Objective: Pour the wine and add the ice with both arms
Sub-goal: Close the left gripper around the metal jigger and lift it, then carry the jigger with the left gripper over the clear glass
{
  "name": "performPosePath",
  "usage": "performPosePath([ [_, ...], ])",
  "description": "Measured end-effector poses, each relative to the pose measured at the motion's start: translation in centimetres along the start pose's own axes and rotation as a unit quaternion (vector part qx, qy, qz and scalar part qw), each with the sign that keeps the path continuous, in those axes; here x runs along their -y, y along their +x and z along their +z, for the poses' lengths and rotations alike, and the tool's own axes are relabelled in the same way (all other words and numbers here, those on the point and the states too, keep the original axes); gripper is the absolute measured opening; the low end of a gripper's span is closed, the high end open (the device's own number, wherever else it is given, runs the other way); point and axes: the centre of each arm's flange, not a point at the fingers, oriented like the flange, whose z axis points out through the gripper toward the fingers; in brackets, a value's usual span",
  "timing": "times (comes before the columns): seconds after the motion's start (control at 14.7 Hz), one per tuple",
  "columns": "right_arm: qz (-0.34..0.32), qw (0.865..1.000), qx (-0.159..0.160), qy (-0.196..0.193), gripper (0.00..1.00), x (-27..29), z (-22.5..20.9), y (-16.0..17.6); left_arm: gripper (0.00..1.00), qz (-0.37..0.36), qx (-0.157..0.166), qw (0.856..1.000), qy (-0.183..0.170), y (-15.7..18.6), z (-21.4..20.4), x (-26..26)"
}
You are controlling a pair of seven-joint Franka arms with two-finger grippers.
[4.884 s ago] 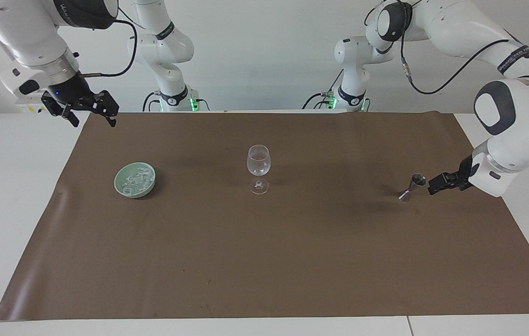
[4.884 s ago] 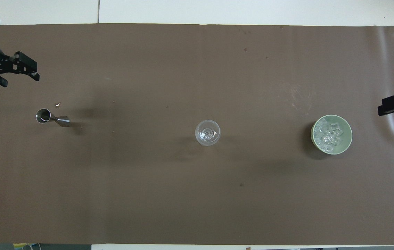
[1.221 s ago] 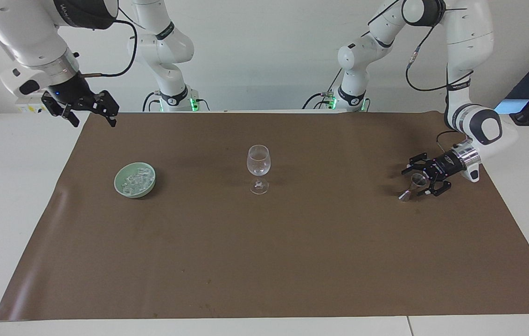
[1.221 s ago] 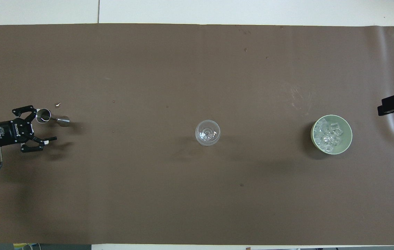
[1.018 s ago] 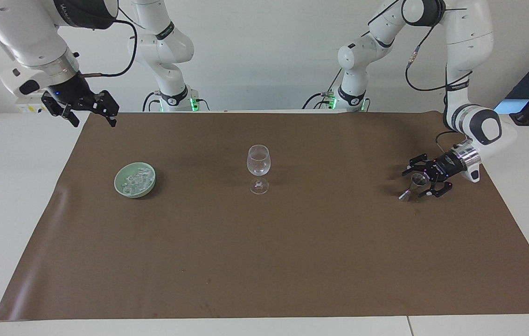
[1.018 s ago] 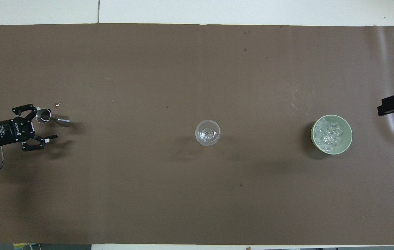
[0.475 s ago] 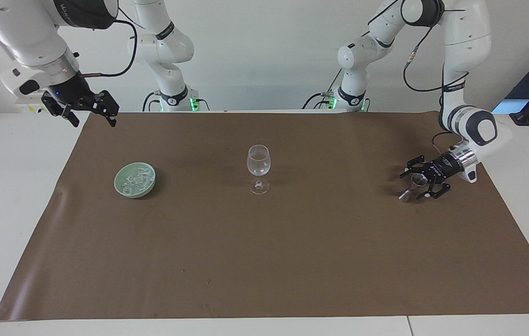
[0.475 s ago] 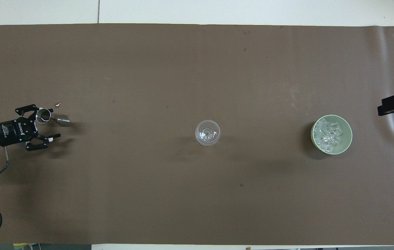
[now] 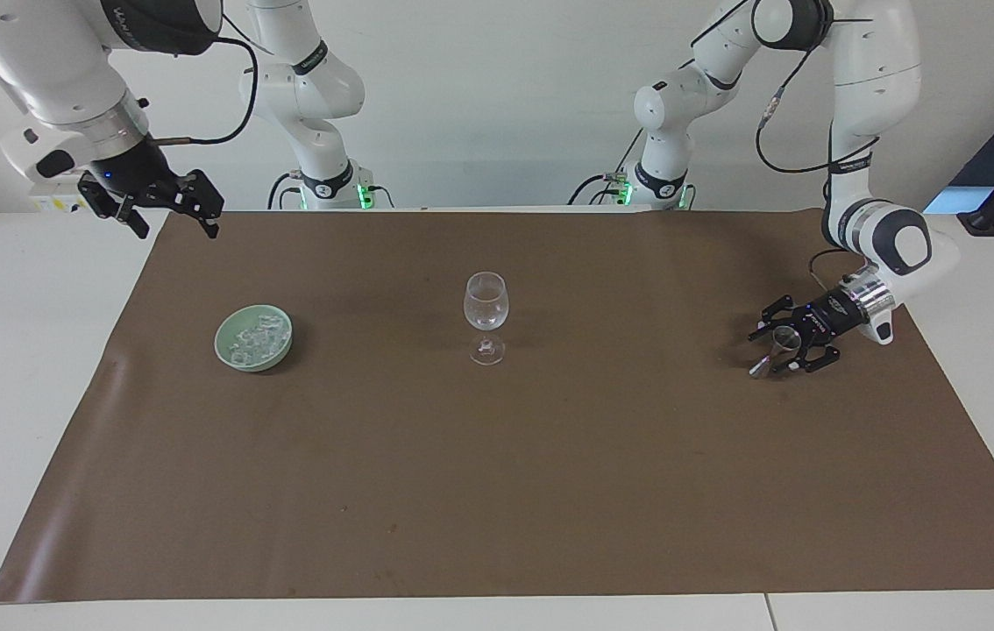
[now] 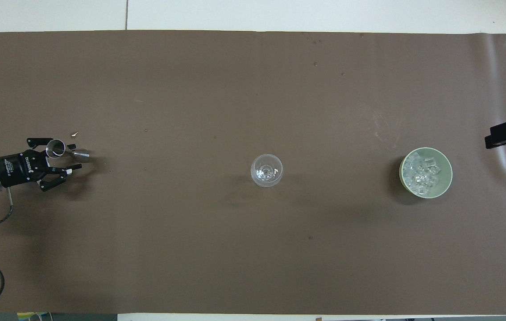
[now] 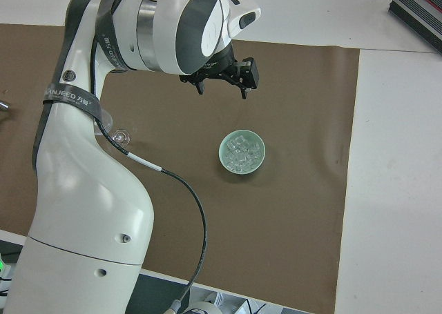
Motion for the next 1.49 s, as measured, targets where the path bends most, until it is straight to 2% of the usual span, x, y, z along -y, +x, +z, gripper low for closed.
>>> performPosePath([
  [0.14,0.0,1.0,0.0,0.0,1.0,0.0,0.0,0.0,0.3,0.0,0.0,1.0,-0.001,0.0,0.0,0.0],
  [0.2,0.0,1.0,0.0,0.0,1.0,0.0,0.0,0.0,0.24,-0.003,0.002,1.0,-0.003,-0.2,-0.1,0.0],
  [0.54,0.0,1.0,0.0,0.0,1.0,0.0,0.0,0.0,0.22,-0.071,0.001,0.997,-0.019,-0.4,-0.7,-0.3],
  [0.81,0.0,1.0,0.0,0.0,1.0,0.0,0.0,0.0,0.22,-0.035,0.014,0.999,-0.014,-2.5,-1.4,-0.3],
  [1.09,0.0,1.0,0.0,0.0,1.0,0.0,0.0,0.0,0.22,0.022,0.027,0.999,-0.002,-8.5,-1.8,-0.3],
  [1.49,0.0,1.0,0.0,0.0,1.0,0.0,0.0,0.0,0.22,0.039,0.025,0.997,0.061,-20.4,4.2,1.6],
])
